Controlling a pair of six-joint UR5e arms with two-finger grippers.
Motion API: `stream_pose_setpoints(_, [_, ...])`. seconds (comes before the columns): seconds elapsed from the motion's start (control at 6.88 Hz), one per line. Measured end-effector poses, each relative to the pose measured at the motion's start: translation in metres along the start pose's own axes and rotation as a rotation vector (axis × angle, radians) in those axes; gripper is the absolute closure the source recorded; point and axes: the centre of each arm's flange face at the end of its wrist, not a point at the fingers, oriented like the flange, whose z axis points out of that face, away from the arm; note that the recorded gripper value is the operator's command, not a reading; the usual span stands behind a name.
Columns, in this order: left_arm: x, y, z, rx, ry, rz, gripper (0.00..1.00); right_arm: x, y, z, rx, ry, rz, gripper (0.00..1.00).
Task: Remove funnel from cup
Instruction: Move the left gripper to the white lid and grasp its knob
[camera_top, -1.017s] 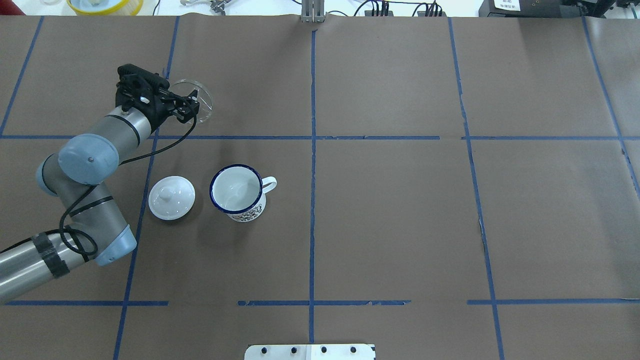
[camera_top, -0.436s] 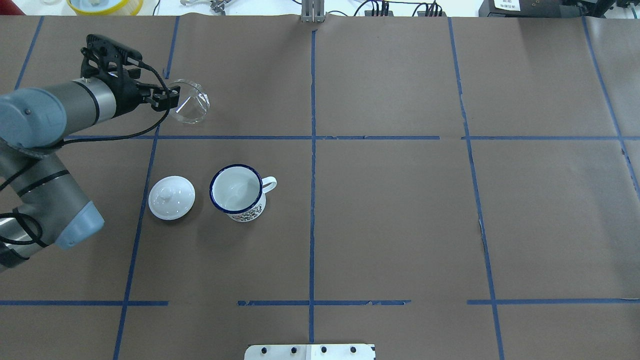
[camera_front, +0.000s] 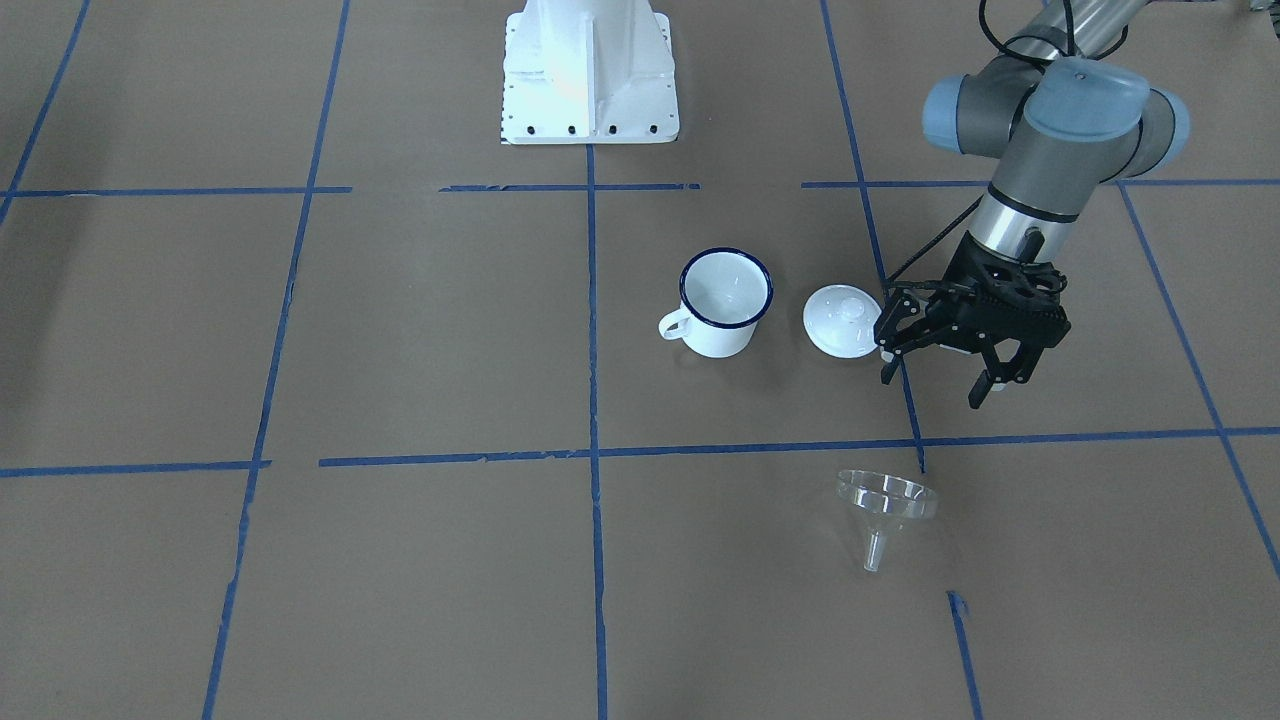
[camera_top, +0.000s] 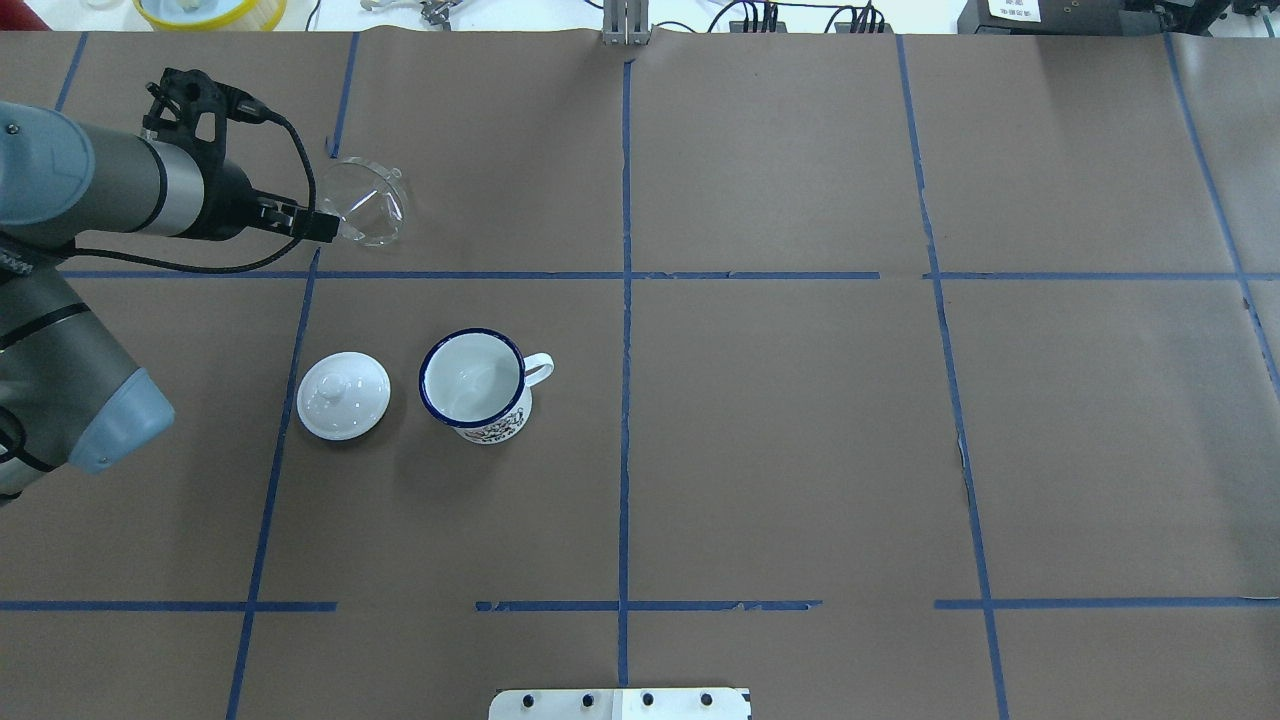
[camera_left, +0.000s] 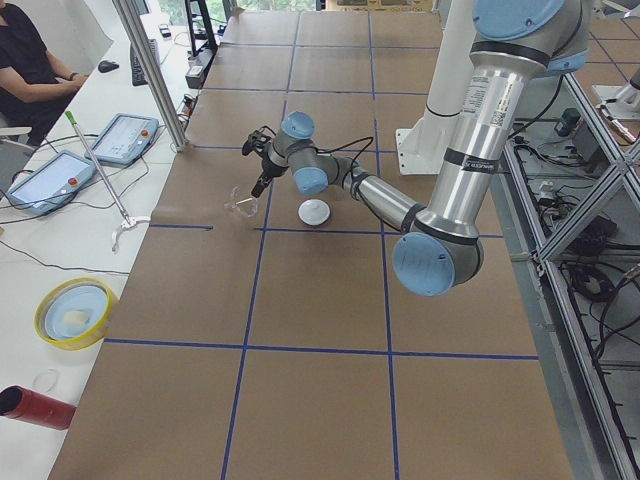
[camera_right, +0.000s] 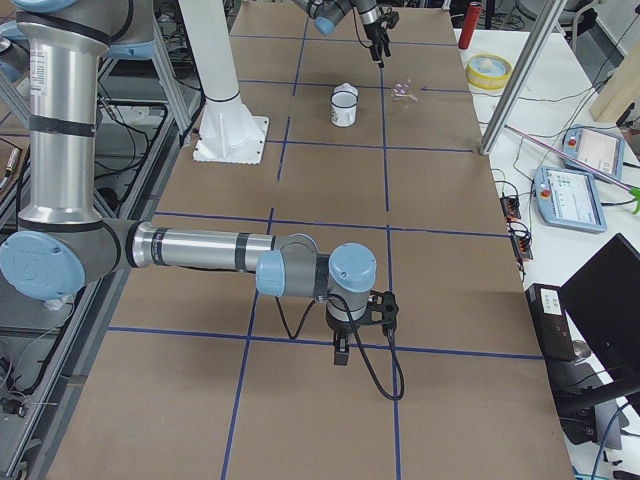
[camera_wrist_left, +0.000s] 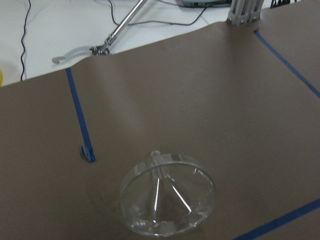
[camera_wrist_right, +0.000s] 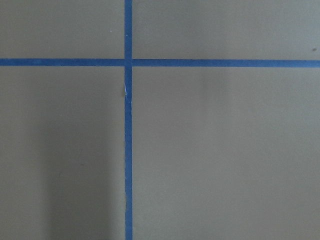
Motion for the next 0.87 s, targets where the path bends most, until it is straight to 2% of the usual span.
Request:
stream_pose_setpoints(0.15, [0.003, 0.007, 0.000, -0.103, -0.005, -0.051, 0.00, 0.000, 0.000, 0.000, 0.000, 0.000, 0.000, 0.00])
stream_pose_setpoints(0.29, [0.006, 0.013, 0.002, -0.182, -0.006, -0.140, 0.00, 0.000, 0.000, 0.000, -0.001, 0.000, 0.001, 0.00])
stream_pose_setpoints(0.44, [0.008, 0.017, 0.006, -0.219, -0.016, -0.248, 0.00, 0.000, 0.000, 0.000, -0.001, 0.000, 0.000, 0.00])
stream_pose_setpoints(0.58, [0.014, 0.023, 0.011, -0.241, -0.023, -0.307, 0.00, 0.000, 0.001, 0.000, 0.000, 0.000, 0.000, 0.00])
stream_pose_setpoints(0.87, [0.041, 0.050, 0.031, -0.292, -0.029, -0.334, 0.03, 0.000, 0.000, 0.000, -0.001, 0.000, 0.000, 0.00])
